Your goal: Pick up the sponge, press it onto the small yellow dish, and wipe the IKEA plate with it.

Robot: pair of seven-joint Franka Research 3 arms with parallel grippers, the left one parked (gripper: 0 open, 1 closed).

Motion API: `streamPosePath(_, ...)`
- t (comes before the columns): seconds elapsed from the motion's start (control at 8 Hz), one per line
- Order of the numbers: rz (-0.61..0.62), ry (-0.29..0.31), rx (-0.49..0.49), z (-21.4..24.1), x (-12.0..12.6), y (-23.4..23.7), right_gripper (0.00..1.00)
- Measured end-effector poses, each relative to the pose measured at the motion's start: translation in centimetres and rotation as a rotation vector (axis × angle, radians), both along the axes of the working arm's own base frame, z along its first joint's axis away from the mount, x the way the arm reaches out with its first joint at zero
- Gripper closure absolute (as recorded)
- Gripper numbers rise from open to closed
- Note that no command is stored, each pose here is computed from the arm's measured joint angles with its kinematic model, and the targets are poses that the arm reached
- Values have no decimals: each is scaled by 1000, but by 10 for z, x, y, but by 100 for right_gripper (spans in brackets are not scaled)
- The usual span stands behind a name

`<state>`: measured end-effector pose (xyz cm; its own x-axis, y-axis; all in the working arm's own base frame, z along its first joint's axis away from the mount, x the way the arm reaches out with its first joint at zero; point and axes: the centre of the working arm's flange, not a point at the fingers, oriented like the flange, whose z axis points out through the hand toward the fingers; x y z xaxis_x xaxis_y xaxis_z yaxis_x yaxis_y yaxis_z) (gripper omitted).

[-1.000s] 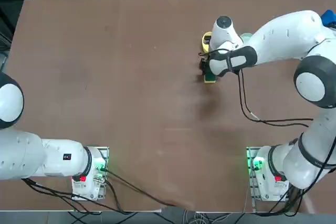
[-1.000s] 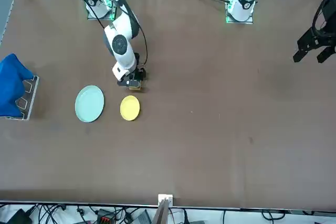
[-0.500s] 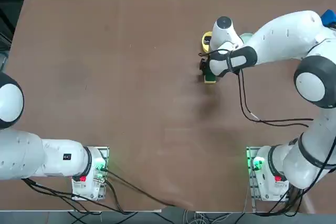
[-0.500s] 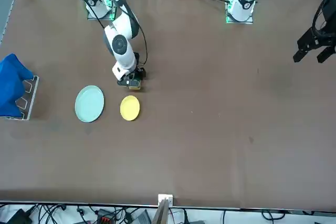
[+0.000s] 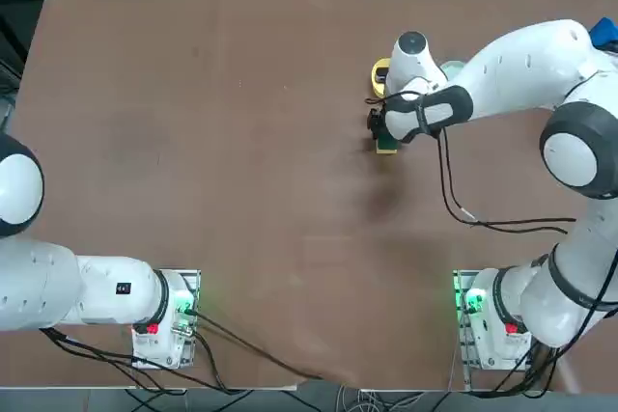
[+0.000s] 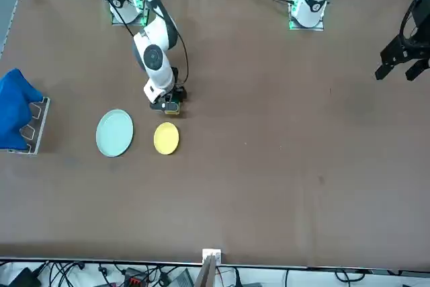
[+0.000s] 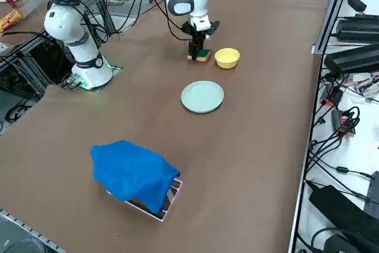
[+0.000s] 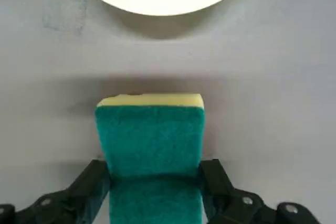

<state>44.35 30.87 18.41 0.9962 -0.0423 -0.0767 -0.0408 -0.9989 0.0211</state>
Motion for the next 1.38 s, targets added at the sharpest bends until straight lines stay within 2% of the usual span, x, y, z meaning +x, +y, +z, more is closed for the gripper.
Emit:
streamPosePath(0.25, 0, 0, 1, -2, 0, 0, 0)
streamPosePath(0.5, 0, -1, 1, -2, 0, 0, 5)
streamPosePath(0.62, 0, -1, 2, -2, 0, 0, 15)
streamPosePath(0.75, -1, -2, 3, -2, 0, 0, 30)
streamPosePath(0.88, -1, -4, 4, -1, 0, 1, 39)
streamPosePath(1.0, -1, -6, 5, 0, 1, 1, 42)
streamPosePath(1.38, -3, -10, 7, 2, 2, 0, 61)
